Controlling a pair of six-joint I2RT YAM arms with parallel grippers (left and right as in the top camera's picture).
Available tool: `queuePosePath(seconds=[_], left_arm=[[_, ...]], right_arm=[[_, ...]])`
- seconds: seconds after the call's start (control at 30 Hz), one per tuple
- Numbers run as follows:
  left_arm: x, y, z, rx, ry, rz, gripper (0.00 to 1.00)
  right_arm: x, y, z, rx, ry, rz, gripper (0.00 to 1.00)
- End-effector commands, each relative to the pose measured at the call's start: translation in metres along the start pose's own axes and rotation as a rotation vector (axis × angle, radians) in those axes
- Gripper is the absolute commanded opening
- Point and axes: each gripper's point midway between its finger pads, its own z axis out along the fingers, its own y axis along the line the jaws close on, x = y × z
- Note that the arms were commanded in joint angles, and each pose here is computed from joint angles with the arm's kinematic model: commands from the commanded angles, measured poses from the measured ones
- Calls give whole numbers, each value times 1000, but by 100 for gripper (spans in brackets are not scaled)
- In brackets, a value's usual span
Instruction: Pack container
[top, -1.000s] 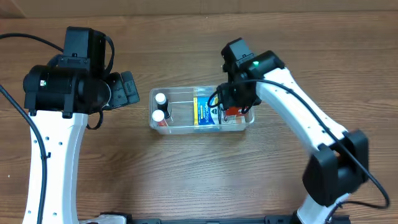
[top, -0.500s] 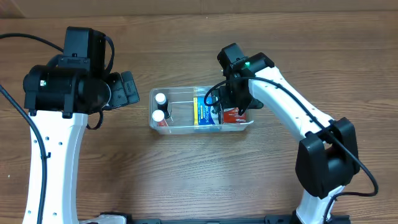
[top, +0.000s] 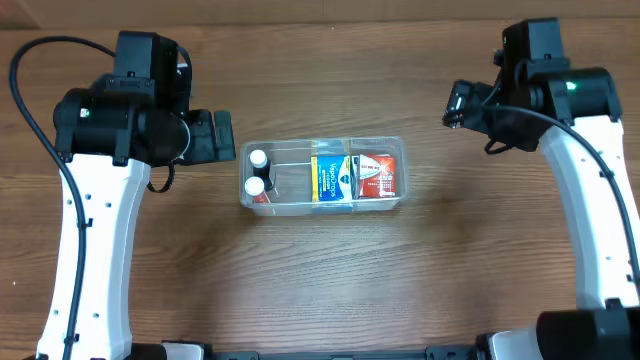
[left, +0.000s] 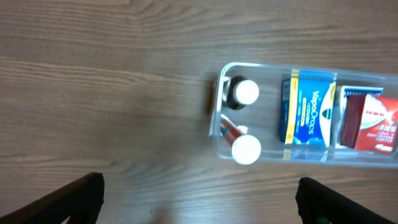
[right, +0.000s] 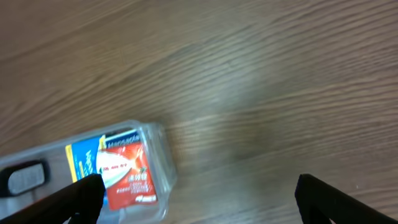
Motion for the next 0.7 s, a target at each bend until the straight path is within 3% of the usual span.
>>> queuePosePath(seconds=[0.0,0.13,0.23,0.3,0.47,0.67], left_arm=[[5,3,-18,3,-44,19,100],[36,-9,-58,106,-264,71,100],[90,2,-55,138,-422,104,100],[117,20,-47,118,-477,37,100],[157,32,-26,125,-486,32,100],[170,37,-17,105,-424,35,100]], right_arm=[[7,0,-55,-54,-136,-26,100],[49,-11,-87,-122,-325,-100,100],[105,-30,-74,-171,-438,-129,100],[128,-40,-67,-179,-465,-129,100],[168,-57,-54,-145,-364,-128,100],[171,-58,-52,-139,-349,-128,100]])
